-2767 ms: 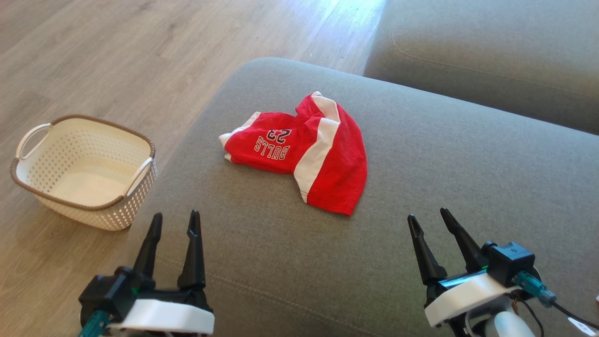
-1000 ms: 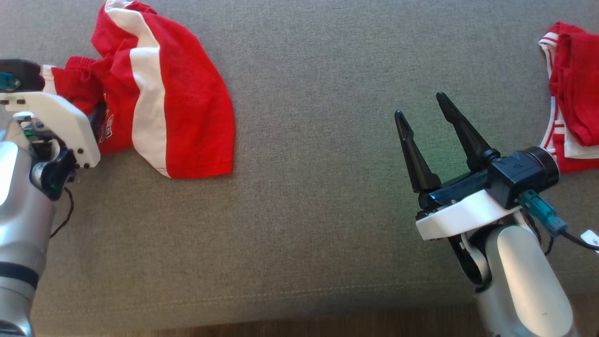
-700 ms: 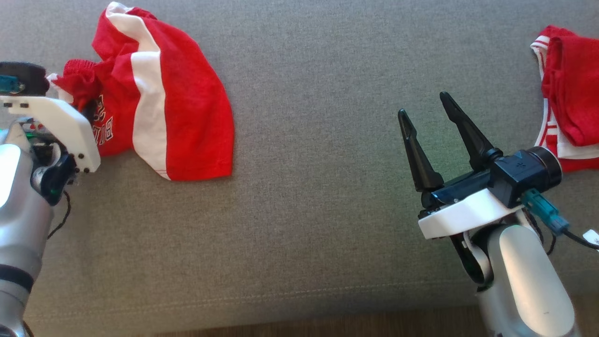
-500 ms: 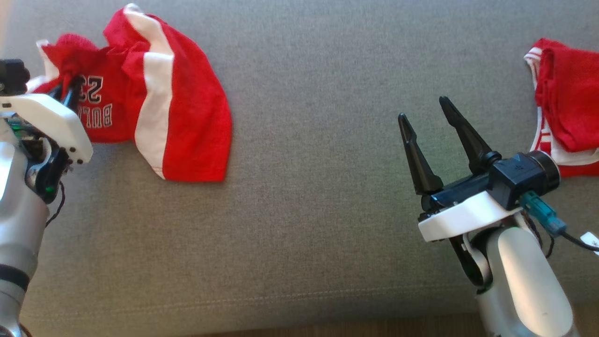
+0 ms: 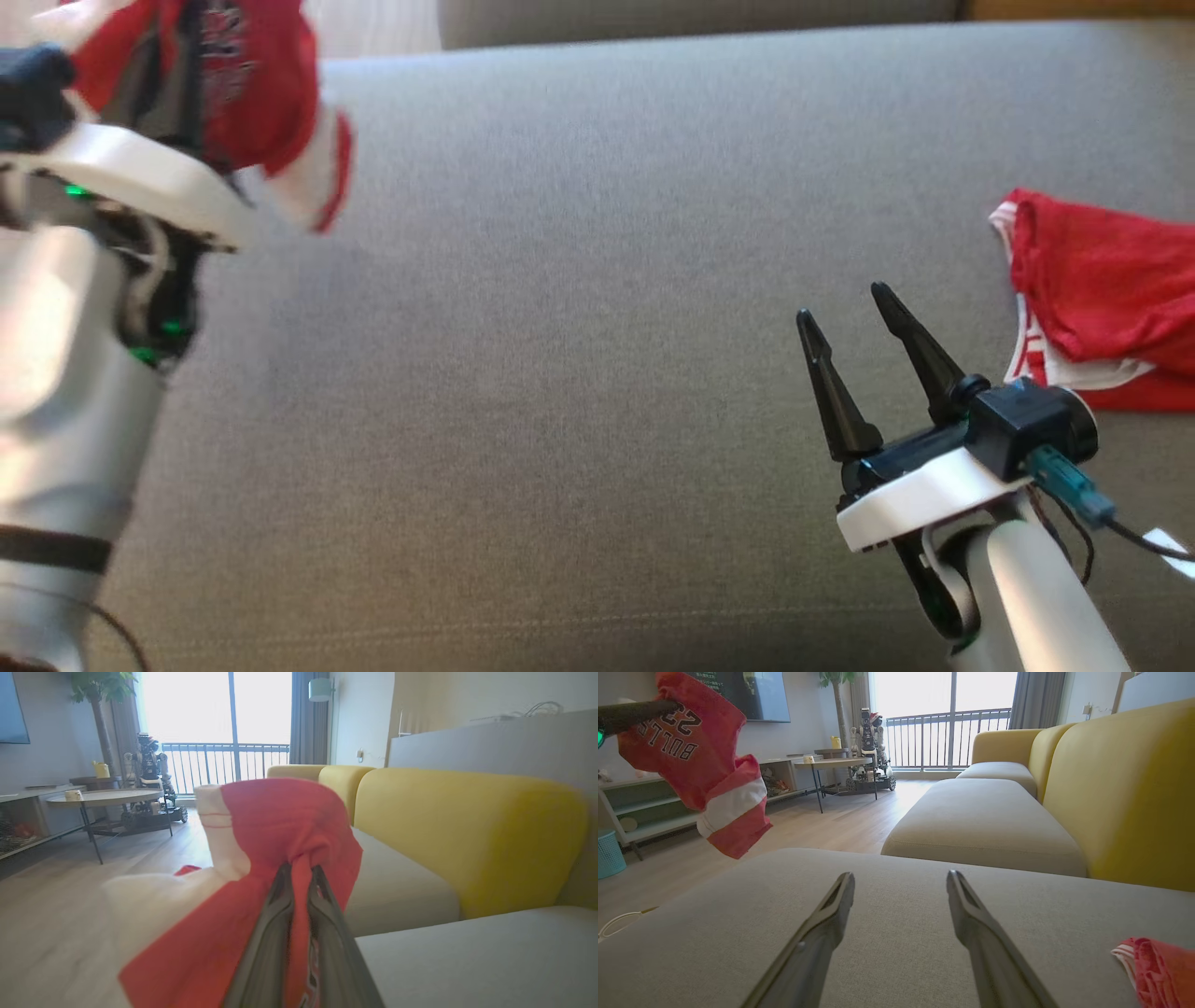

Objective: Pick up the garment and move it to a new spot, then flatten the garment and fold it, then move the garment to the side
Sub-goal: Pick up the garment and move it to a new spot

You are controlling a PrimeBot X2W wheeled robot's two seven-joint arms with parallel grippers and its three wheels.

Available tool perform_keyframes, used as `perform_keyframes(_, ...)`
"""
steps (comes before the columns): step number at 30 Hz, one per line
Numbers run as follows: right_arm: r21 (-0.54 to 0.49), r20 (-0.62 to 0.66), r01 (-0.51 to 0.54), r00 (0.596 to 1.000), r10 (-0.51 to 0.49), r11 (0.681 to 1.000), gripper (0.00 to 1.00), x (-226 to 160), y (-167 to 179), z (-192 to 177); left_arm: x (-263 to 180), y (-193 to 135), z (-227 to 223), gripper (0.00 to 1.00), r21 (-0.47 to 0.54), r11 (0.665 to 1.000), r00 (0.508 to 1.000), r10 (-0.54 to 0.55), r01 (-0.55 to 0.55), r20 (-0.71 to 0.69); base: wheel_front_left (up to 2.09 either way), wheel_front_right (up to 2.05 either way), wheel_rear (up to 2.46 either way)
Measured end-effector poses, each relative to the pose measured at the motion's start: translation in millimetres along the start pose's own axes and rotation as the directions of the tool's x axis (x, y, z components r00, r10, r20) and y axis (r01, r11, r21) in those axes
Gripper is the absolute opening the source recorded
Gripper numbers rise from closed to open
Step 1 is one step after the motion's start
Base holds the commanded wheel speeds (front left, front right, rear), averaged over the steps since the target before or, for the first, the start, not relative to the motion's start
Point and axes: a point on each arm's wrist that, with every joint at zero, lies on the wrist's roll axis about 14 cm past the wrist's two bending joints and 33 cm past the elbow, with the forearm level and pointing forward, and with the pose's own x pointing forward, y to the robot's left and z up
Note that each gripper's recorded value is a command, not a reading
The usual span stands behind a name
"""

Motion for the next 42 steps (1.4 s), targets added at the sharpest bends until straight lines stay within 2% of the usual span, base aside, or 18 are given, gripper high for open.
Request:
perform_keyframes(2, -0.002, 0.018, 0.003, 1.0, -0.003, 1.0, 1.0, -5.5, 1.1, 8.1, -4.3, -22.5, 22.7, 0.0, -0.022, 0.999, 0.997, -0.037, 0.038, 0.071, 0.0, 0.0, 0.0)
perform_keyframes(3, -0.007, 0.032, 0.007, 0.999, -0.007, 1.0, 1.0, -11.2, 1.5, 15.0, -11.0, -47.1, 36.9, 0.0, -0.061, 0.994, 0.99, -0.079, 0.087, 0.119, 0.0, 0.0, 0.0)
perform_keyframes(8, -0.02, 0.066, 0.045, 0.997, -0.043, 0.999, 1.0, -23.5, -8.2, 29.4, -20.2, -107.6, 50.3, 0.0, -0.146, 0.968, 0.971, -0.18, 0.204, 0.16, 0.0, 0.0, 0.0)
perform_keyframes(12, -0.023, 0.083, 0.087, 0.993, -0.084, 0.996, 1.0, -34.5, -19.9, 36.7, -23.7, -162.1, 58.4, 0.0, -0.245, 0.913, 0.941, -0.286, 0.325, 0.181, 0.0, 0.0, 0.0)
perform_keyframes(14, -0.025, 0.083, 0.107, 0.991, -0.104, 0.994, 1.0, -39.6, -25.6, 37.4, -23.2, -180.6, 53.6, 0.0, -0.249, 0.899, 0.93, -0.327, 0.36, 0.165, 0.0, 0.0, 0.0)
perform_keyframes(17, -0.023, 0.089, 0.143, 0.986, -0.141, 0.989, 1.0, -46.8, -36.2, 39.7, -17.5, -197.6, 50.1, 0.0, -0.283, 0.881, 0.924, -0.346, 0.379, 0.162, 0.0, 0.0, 0.0)
perform_keyframes(19, -0.024, 0.086, 0.165, 0.983, -0.162, 0.986, 1.0, -51.0, -42.7, 38.9, -11.2, -207.4, 47.2, 0.0, -0.363, 0.852, 0.926, -0.342, 0.376, 0.158, 0.0, 0.0, 0.0)
perform_keyframes(21, -0.026, 0.077, 0.181, 0.981, -0.179, 0.983, 1.0, -54.3, -47.6, 36.2, -5.8, -217.3, 39.4, 0.0, -0.393, 0.84, 0.927, -0.347, 0.374, 0.141, 0.0, 0.0, 0.0)
perform_keyframes(27, -0.034, 0.066, 0.241, 0.969, -0.238, 0.97, 1.0, -62.8, -66.6, 31.7, 22.8, -208.6, 27.5, 0.0, -0.469, 0.845, 0.966, -0.216, 0.257, 0.141, 0.0, 0.0, 0.0)
perform_keyframes(30, -0.039, 0.064, 0.243, 0.969, -0.24, 0.969, 1.0, -62.5, -67.9, 31.4, 23.9, -214.0, 3.6, 0.0, -0.452, 0.867, 0.977, -0.197, 0.211, 0.08, 0.0, 0.0, 0.0)
perform_keyframes(31, -0.04, 0.063, 0.241, 0.969, -0.238, 0.97, 1.0, -62.5, -66.9, 31.0, 20.1, -220.9, -7.4, 0.47, -0.429, 0.878, 0.976, -0.212, 0.212, 0.049, 0.0, 0.0, 0.0)
perform_keyframes(32, -0.04, 0.061, 0.239, 0.97, -0.237, 0.97, 1.0, -62.6, -66.4, 30.5, 14.6, -228.8, -18.6, 1.0, -0.414, 0.884, 0.973, -0.232, 0.218, 0.019, 0.0, 0.0, 0.0)
perform_keyframes(38, -0.046, 0.071, 0.245, 0.968, -0.241, 0.968, 1.0, -61.2, -69.2, 33.6, -30.4, -268.8, -64.5, 1.0, -0.414, 0.865, 0.929, -0.355, 0.285, -0.102, 0.0, 0.0, 0.0)
perform_keyframes(42, -0.043, 0.086, 0.22, 0.973, -0.216, 0.974, 1.0, -55.0, -62.2, 37.9, -34.1, -259.8, -55.6, 1.0, -0.408, 0.869, 0.938, -0.337, 0.28, -0.075, 0.0, 0.0, 0.0)
